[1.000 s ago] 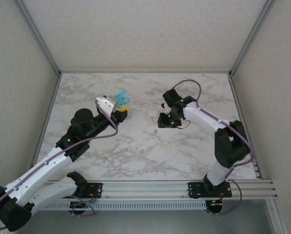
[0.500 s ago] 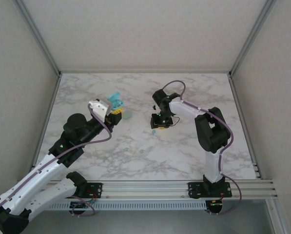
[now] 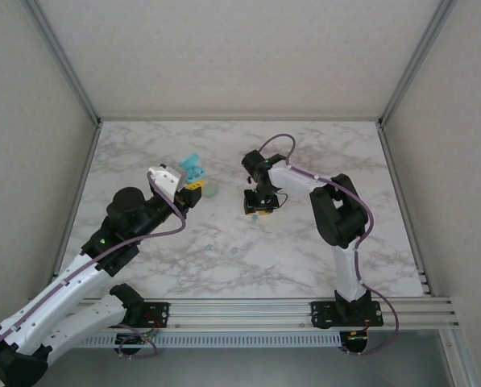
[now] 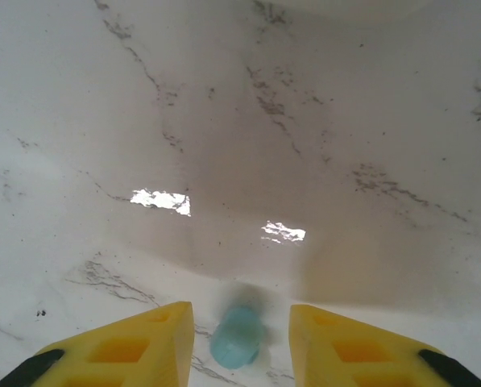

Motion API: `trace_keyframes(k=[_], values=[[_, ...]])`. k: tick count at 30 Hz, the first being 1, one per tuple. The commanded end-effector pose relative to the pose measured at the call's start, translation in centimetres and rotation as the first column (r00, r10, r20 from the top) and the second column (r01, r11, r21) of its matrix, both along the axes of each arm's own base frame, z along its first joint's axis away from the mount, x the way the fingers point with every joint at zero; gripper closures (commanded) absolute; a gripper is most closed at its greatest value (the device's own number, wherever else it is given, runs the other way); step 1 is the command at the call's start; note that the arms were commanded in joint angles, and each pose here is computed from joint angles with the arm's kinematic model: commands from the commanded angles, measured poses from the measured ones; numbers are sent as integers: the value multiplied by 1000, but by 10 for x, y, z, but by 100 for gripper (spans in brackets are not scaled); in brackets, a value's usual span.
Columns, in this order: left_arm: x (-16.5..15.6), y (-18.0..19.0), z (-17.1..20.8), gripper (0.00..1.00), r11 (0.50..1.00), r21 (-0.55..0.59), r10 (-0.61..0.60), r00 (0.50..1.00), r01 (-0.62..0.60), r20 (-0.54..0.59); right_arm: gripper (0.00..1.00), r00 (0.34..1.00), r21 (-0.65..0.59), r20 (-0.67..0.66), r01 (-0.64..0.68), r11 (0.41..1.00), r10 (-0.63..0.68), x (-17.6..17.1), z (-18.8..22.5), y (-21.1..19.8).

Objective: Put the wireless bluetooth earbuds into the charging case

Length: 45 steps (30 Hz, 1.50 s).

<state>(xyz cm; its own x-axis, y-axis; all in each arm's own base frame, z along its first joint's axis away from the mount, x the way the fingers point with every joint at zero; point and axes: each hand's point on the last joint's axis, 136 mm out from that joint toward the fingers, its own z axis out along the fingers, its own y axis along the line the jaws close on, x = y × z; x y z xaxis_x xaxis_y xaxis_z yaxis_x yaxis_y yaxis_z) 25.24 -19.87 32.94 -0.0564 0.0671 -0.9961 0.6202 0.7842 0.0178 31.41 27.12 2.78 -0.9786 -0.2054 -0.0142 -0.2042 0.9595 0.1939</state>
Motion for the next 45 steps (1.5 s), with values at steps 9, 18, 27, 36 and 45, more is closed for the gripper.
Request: trace_keyframes(k=[9, 18, 27, 36, 45], values=[[-3, 3, 4, 90, 1000, -8, 4, 1000, -4, 15, 67, 1000, -87, -16, -15, 996, 14, -5, -9, -1], [-2, 2, 3, 90, 1000, -8, 2, 1000, -2, 12, 69, 999, -124, -13, -32, 992, 30, -9, -11, -2], [-2, 2, 2, 90, 1000, -13, 3, 1000, -3, 10, 72, 999, -158, -15, -50, 986, 48, -13, -17, -3], [-1, -1, 1, 90, 1000, -12, -3, 1000, 3, 5, 79, 998, -136, 40, -51, 989, 57, -8, 3, -2], [3, -7, -2, 90, 1000, -14, -17, 1000, 17, -4, 81, 983, 264, 183, -40, 964, -9, -18, 131, 12]])
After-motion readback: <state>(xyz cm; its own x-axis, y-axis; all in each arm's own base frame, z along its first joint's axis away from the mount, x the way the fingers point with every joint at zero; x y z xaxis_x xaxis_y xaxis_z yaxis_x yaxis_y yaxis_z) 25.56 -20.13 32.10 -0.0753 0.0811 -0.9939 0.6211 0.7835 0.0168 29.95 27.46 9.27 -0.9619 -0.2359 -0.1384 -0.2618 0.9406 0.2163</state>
